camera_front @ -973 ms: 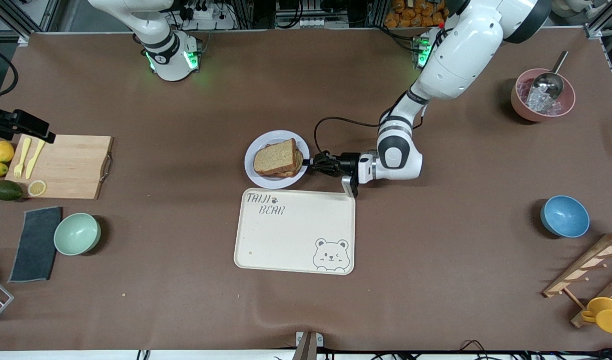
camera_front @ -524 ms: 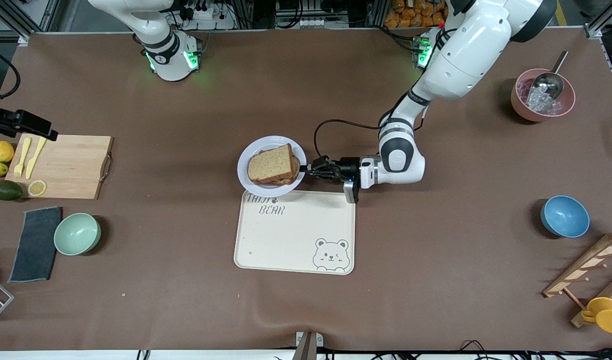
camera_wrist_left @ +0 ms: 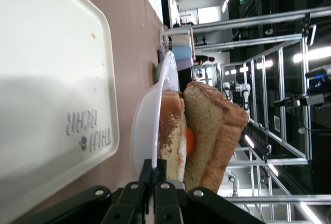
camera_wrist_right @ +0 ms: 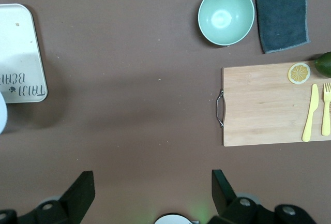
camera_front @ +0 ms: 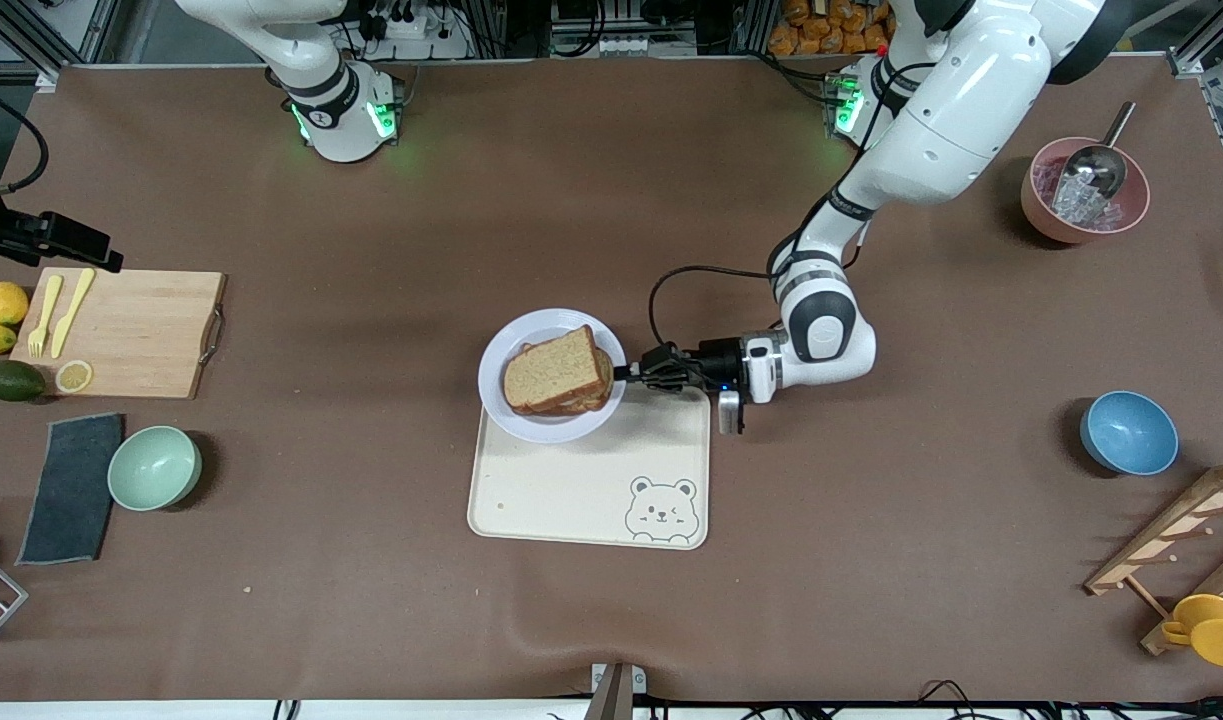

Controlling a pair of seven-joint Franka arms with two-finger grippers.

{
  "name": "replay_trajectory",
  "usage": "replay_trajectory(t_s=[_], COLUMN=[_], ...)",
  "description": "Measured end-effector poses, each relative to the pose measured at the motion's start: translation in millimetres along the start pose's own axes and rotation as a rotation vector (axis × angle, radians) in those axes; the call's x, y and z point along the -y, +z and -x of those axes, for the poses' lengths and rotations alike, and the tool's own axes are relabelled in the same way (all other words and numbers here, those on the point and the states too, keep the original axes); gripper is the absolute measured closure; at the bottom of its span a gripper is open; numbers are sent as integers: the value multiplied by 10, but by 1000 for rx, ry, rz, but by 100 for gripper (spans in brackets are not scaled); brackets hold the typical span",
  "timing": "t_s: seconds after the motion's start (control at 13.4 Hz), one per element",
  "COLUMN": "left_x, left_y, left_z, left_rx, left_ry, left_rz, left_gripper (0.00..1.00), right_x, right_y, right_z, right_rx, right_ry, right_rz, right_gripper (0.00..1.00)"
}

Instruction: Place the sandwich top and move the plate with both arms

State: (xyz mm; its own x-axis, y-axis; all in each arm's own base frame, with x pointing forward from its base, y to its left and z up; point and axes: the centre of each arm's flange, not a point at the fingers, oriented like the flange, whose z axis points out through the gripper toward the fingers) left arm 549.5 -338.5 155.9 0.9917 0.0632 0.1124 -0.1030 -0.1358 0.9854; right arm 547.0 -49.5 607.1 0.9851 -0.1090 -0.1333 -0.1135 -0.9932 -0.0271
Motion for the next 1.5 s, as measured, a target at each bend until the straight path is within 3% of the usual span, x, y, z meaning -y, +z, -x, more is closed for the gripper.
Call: replay_trajectory(t_s=[0.67, 1.5], left_x=[418, 780], left_y=[-448, -680], left_z=[-450, -491], left_rx=[-137, -171], left_ry=[-42, -69], left_rz=[-10, -69], left_gripper=[96, 96], right_x=[-60, -171], right_y=[-24, -32], right_z=[6, 6], right_rx=[-2, -4], right_ry=[23, 44], right_rz=[-1, -4], right_gripper=[0, 0])
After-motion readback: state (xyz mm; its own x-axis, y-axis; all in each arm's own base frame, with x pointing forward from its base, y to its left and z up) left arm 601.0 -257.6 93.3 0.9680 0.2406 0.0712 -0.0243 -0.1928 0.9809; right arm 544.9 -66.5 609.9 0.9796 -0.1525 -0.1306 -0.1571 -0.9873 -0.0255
